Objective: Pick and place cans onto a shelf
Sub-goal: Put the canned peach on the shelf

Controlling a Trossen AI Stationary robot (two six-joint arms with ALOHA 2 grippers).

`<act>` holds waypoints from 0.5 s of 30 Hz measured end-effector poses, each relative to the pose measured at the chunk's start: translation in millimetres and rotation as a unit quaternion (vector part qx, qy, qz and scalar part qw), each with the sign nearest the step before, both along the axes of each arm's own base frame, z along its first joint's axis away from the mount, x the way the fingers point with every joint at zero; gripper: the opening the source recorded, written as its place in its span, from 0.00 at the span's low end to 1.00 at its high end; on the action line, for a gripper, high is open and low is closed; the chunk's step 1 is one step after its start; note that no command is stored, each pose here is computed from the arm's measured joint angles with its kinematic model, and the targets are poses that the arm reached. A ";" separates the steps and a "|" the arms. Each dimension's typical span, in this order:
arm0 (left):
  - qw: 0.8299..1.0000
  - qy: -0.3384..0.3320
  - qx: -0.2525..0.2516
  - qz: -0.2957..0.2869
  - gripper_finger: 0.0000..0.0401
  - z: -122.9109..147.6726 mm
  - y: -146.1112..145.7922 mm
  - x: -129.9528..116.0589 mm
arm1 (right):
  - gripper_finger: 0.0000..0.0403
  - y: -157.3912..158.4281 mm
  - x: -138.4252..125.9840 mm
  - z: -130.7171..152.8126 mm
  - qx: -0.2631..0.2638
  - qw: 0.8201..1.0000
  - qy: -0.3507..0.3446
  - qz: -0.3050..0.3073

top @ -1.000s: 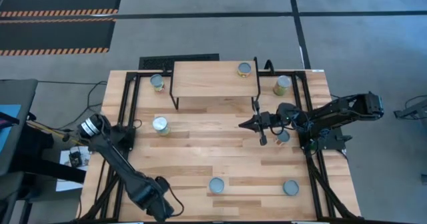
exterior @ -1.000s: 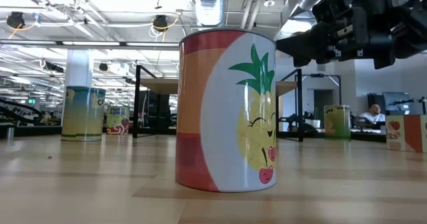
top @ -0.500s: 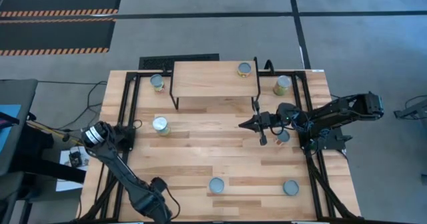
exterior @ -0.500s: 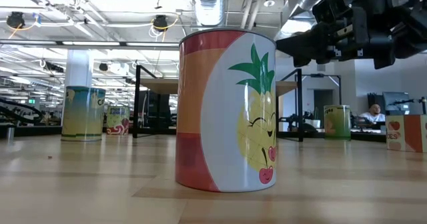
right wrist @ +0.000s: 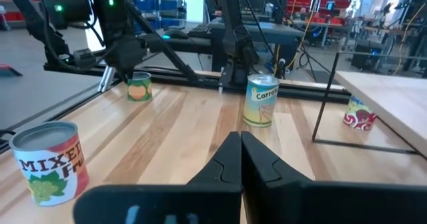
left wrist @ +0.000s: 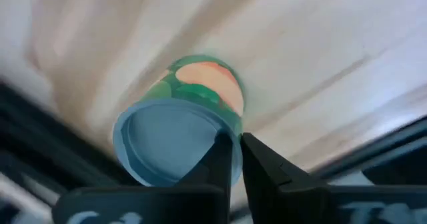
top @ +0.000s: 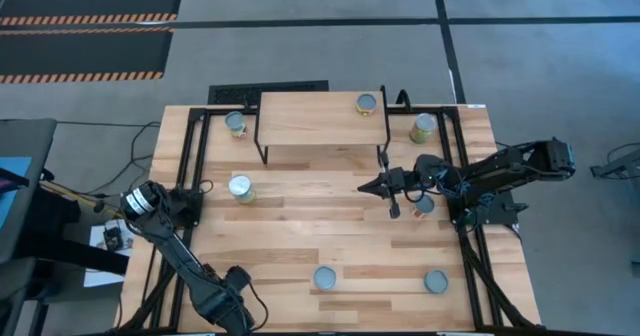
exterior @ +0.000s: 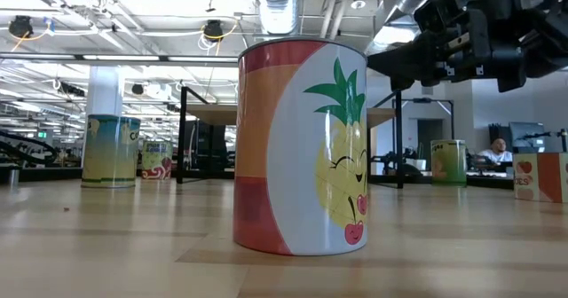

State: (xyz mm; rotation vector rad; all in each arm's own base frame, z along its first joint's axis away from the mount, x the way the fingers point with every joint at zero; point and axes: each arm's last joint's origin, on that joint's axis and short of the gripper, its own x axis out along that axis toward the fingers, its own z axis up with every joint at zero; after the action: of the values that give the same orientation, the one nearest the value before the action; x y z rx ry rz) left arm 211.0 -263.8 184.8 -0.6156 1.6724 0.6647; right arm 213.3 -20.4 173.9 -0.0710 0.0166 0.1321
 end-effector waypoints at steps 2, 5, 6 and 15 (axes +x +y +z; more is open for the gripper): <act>0.999 -0.035 0.023 -0.010 0.02 8.5 9.3 7.4 | 0.03 0.1 0.0 -1.4 0.002 1.000 0.007 0.000; 0.994 -0.095 0.048 -0.019 0.01 26.3 31.8 22.8 | 0.03 2.1 0.1 -2.2 0.001 1.000 0.011 0.004; 0.991 -0.116 0.056 -0.023 0.01 31.9 40.5 28.9 | 0.03 2.9 0.2 -2.4 0.001 1.000 0.012 0.006; 0.951 -0.275 0.087 -0.108 0.01 78.0 144.5 93.6 | 0.03 5.1 0.2 -4.7 0.004 1.000 0.024 0.011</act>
State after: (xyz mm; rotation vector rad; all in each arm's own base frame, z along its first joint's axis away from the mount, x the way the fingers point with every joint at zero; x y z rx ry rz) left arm 304.6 -119.3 262.8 -0.4307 1.1252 0.4237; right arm 213.6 -15.3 169.2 -0.0596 0.0641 0.1565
